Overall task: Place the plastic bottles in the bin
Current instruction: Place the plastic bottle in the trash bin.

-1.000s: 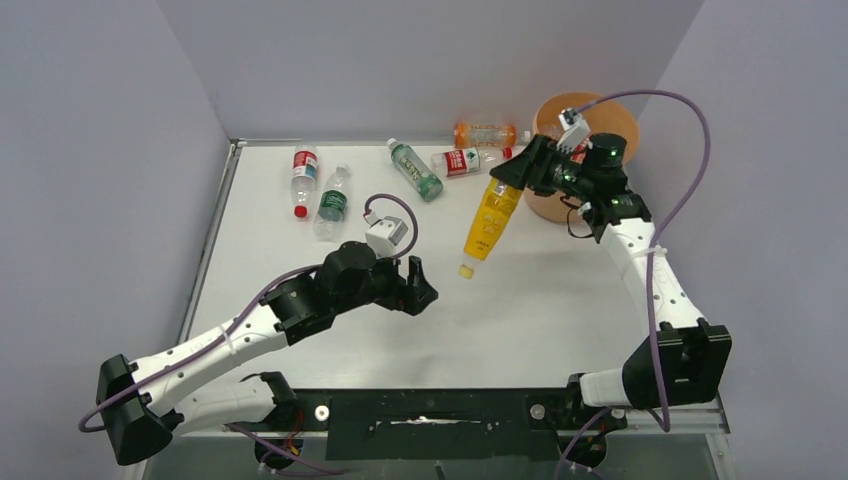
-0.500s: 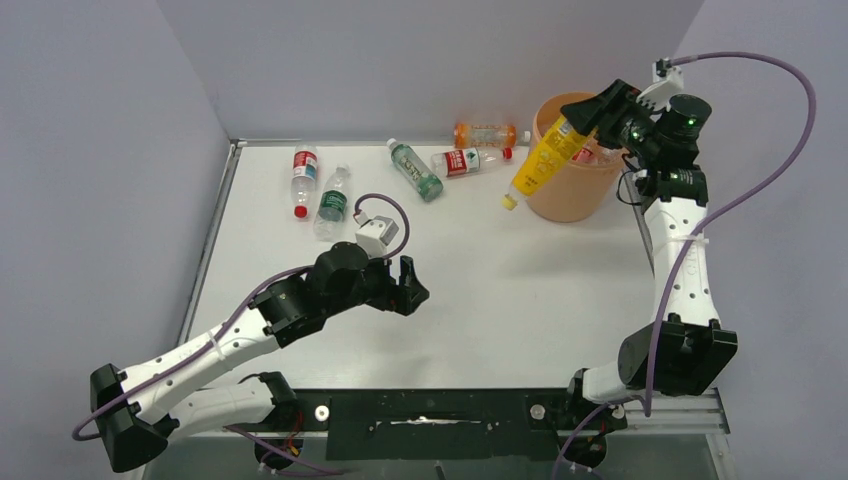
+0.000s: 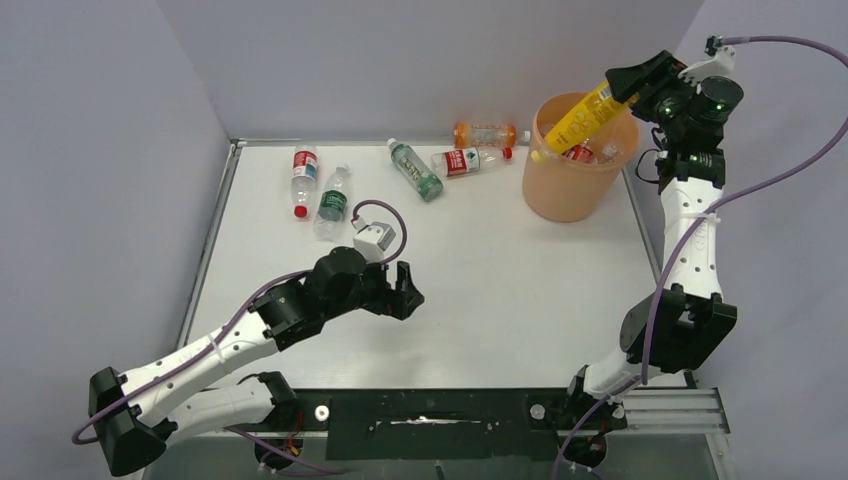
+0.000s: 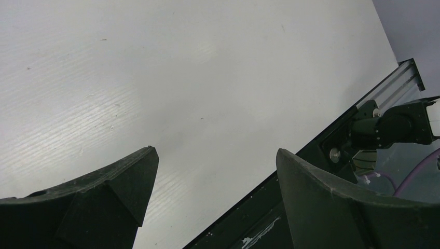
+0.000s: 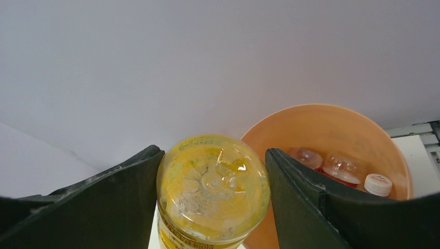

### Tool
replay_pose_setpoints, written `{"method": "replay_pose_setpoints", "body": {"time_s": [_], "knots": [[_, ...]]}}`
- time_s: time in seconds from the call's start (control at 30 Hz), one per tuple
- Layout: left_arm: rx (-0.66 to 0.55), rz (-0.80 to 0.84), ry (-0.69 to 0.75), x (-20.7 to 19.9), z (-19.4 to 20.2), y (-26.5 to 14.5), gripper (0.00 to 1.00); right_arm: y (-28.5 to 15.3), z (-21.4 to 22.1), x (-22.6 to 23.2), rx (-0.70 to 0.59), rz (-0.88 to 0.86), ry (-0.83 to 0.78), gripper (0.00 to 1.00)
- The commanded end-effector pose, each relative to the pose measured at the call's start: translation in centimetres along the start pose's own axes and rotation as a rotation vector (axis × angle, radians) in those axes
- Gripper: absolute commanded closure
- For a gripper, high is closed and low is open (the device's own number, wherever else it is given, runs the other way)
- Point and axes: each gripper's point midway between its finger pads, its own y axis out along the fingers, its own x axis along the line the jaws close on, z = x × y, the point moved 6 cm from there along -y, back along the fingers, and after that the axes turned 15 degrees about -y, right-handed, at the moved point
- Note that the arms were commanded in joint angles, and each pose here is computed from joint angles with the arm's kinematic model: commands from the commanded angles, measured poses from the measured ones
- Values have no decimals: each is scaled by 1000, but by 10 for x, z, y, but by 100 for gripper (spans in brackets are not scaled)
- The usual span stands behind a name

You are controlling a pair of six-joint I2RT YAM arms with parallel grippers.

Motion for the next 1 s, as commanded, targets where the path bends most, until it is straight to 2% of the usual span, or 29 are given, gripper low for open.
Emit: {"method": "replay_pose_setpoints", "body": {"time_s": [0.0,0.43,0.97], "knots": [[-47,54,-7,-6,-8,-4,15,-4,-50,-3,-189,47,-70,49],[-46,60,-13,-2,-4,-4,15,-2,-54,-35,-246,265,-103,50],[-55,45,1,-2,-10,-4,14,5,-29,-70,-179,441,-143,42]]}}
